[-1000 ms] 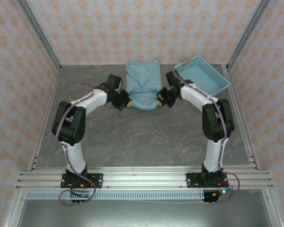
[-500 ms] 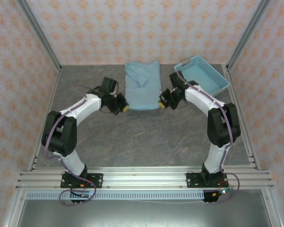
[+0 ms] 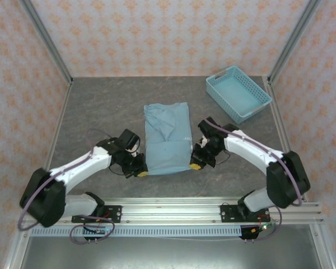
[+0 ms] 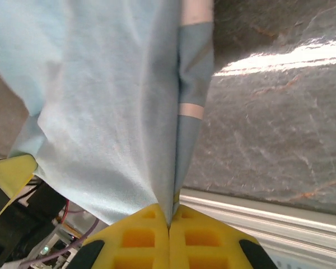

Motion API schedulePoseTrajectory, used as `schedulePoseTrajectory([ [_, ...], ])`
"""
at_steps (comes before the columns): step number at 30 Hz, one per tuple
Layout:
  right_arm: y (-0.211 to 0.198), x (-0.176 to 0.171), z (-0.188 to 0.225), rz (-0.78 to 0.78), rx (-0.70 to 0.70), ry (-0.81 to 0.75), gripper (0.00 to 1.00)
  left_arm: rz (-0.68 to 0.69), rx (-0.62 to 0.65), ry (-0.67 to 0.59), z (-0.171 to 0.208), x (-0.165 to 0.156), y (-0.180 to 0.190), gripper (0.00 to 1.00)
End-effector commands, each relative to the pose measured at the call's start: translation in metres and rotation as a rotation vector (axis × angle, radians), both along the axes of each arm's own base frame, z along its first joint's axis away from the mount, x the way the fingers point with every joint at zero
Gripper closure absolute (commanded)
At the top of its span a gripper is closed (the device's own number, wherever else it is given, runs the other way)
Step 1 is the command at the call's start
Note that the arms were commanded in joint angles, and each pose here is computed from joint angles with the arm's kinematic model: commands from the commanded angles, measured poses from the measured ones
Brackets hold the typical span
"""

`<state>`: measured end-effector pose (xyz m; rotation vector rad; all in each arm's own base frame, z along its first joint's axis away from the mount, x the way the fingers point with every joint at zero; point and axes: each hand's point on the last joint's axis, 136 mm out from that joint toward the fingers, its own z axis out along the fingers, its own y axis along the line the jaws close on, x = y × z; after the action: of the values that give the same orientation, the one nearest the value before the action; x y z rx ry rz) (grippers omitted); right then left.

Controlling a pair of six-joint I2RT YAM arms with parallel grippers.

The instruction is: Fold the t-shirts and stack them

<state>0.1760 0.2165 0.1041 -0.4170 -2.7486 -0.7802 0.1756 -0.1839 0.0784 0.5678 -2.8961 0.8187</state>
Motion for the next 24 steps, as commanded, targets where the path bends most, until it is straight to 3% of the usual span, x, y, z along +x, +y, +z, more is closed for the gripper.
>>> schedulePoseTrajectory([
  [1, -0.009, -0.012, 0.025, -0.012, -0.002, -0.010, 1.00, 0.008, -0.014, -0.054, 0.027, -0.013, 0.010, 1.00],
  [10, -0.002, 0.014, 0.092, -0.134, 0.055, -0.099, 1.00, 0.254, -0.126, -0.266, 0.109, 0.027, 0.010, 1.00],
  [15, -0.009, 0.046, 0.109, -0.277, 0.043, -0.066, 1.00, 0.313, 0.015, -0.341, 0.145, 0.069, 0.022, 1.00],
  [20, -0.001, 0.119, 0.100, -0.440, 0.091, -0.072, 1.00, 0.392, 0.074, -0.249, 0.130, 0.141, 0.018, 1.00],
  [24, 0.000, 0.191, 0.082, -0.471, 0.038, -0.104, 1.00, 0.466, 0.111, -0.195, 0.109, 0.214, 0.027, 1.00],
])
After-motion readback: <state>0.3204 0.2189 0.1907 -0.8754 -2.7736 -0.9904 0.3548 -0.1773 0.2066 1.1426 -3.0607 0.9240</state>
